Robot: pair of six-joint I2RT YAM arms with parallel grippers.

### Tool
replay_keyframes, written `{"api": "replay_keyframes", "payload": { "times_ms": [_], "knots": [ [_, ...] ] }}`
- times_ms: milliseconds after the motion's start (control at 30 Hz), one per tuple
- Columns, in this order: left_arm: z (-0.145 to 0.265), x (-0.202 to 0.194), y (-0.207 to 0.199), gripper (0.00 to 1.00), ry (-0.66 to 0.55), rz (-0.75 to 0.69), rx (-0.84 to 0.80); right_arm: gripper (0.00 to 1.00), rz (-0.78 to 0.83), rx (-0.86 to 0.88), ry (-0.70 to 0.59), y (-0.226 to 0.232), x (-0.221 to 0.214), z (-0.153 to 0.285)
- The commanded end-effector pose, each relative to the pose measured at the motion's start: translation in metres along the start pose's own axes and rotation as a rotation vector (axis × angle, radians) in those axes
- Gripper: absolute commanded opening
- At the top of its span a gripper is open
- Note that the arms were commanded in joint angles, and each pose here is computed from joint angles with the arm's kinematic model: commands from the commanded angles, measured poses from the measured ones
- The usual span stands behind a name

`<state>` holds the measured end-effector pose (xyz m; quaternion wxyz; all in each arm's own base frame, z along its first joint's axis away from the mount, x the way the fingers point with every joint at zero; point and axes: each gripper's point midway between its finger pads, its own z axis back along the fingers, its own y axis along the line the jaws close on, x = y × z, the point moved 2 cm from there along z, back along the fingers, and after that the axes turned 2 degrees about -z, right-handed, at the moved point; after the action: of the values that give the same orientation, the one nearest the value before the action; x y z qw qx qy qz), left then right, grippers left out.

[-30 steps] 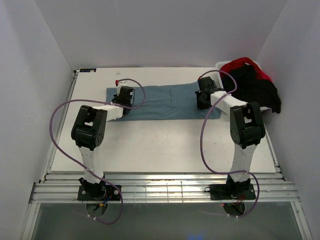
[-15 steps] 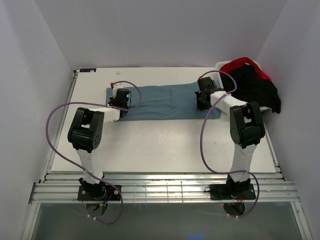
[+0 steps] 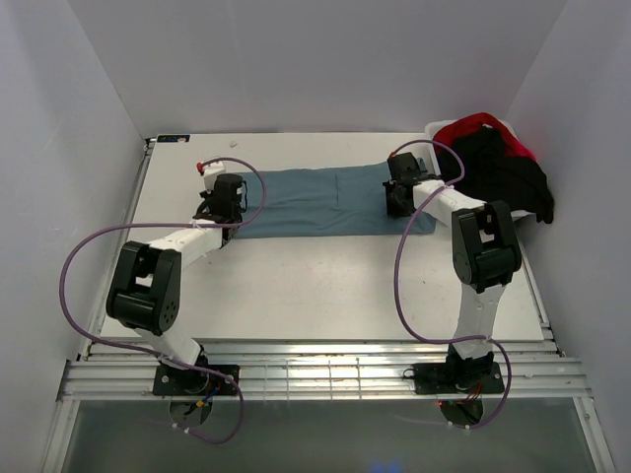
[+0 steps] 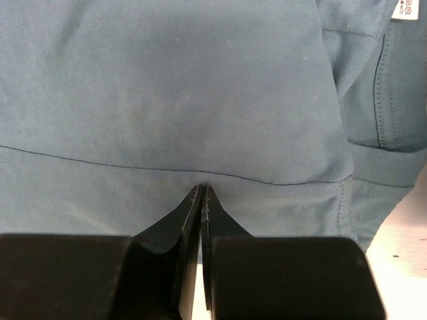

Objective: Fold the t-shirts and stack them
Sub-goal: Rotate the tshirt 90 degrees

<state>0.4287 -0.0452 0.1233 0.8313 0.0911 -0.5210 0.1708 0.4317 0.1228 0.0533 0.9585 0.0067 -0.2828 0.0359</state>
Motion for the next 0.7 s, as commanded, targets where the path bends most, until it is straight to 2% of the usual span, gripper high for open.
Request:
{"api": "replay_keyframes", "payload": {
  "times_ms": [0,300,667],
  "knots": [
    [-0.006,-0.015,0.005,0.00,0.060,-0.013,0.042,0.08,-0.015,0.012,0.010,0.005,-0.005,0.000],
    [-0.028,-0.016,-0.013,0.00,0.092,-0.020,0.018,0.08,-0.012,0.004,0.008,0.005,-0.005,0.003],
    [-0.054,-0.026,-0.008,0.00,0.132,-0.024,0.029,0.08,-0.011,0.003,0.012,0.004,-0.008,0.004]
  ]
}}
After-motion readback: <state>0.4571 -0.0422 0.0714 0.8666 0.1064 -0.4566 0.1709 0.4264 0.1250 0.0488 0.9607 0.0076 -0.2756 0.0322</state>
